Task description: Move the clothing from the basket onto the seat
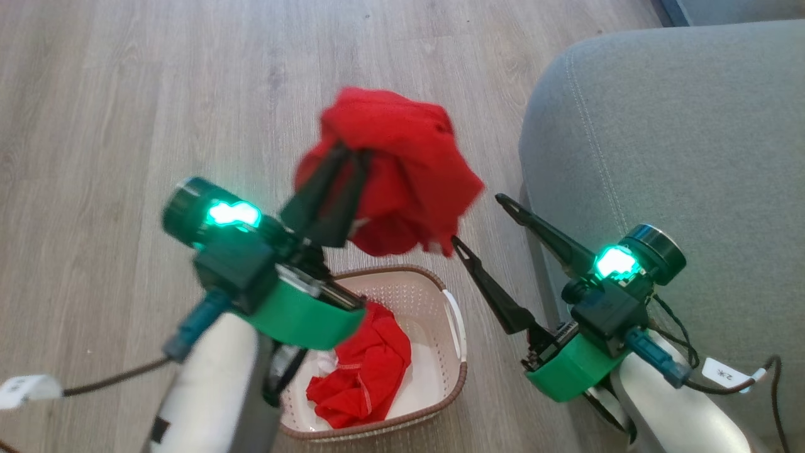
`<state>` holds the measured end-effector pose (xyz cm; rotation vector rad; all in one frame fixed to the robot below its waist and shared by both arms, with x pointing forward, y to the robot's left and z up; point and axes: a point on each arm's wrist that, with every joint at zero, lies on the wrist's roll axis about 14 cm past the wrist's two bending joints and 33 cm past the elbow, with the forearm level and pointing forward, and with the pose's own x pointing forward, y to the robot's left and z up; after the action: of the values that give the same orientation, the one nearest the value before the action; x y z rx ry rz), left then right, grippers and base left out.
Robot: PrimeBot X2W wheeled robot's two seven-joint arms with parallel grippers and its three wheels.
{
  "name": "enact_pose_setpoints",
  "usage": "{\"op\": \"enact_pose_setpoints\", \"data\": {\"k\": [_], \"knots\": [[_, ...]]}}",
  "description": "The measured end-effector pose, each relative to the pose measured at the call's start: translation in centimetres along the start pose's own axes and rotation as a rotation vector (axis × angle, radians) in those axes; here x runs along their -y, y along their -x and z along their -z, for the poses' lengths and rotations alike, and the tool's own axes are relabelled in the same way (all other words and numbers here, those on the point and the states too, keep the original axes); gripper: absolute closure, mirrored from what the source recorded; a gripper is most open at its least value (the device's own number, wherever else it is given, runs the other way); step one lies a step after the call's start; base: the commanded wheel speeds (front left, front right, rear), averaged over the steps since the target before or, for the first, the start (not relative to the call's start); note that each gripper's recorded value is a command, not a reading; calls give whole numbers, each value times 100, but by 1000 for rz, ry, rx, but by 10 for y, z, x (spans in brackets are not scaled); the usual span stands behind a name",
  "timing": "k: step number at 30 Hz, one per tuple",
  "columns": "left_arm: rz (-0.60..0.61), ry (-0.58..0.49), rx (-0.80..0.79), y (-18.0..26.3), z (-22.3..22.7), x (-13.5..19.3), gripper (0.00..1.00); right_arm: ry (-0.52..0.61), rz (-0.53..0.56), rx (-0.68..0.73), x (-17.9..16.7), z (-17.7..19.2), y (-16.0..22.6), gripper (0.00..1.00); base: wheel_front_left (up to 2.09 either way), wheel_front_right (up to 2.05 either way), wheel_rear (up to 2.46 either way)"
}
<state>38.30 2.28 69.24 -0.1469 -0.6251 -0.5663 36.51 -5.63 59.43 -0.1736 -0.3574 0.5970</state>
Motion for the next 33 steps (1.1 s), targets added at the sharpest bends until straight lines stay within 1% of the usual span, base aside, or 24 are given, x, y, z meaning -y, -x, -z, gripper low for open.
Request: {"op": "enact_pose_setpoints", "data": {"k": [3,6,12,17,24,25,26,27,33], "knots": [[51,12,-8,1,1,17,100,4,-7,-4,-1,1,-1,0,0,0,0],[130,25,-31,5,7,39,100,55,-33,-22,-1,5,0,0,0,0,0],[223,44,-63,14,13,65,100,105,-38,-15,3,2,-4,0,0,0,0],[277,73,-92,21,21,80,100,120,-54,-36,0,9,-4,0,0,0,0],[310,98,-122,26,29,89,100,129,-87,-22,-6,7,-14,0,0,0,0],[318,105,-125,26,30,91,100,124,-92,-31,-8,11,-15,6,0,0,0],[320,104,-124,26,30,91,100,116,-93,-40,-9,14,-15,71,0,0,0],[317,105,-122,25,30,90,100,109,-93,-48,-10,17,-15,100,0,0,0],[280,95,-130,24,33,77,100,59,-67,-52,-8,21,-20,100,0,0,0]]}}
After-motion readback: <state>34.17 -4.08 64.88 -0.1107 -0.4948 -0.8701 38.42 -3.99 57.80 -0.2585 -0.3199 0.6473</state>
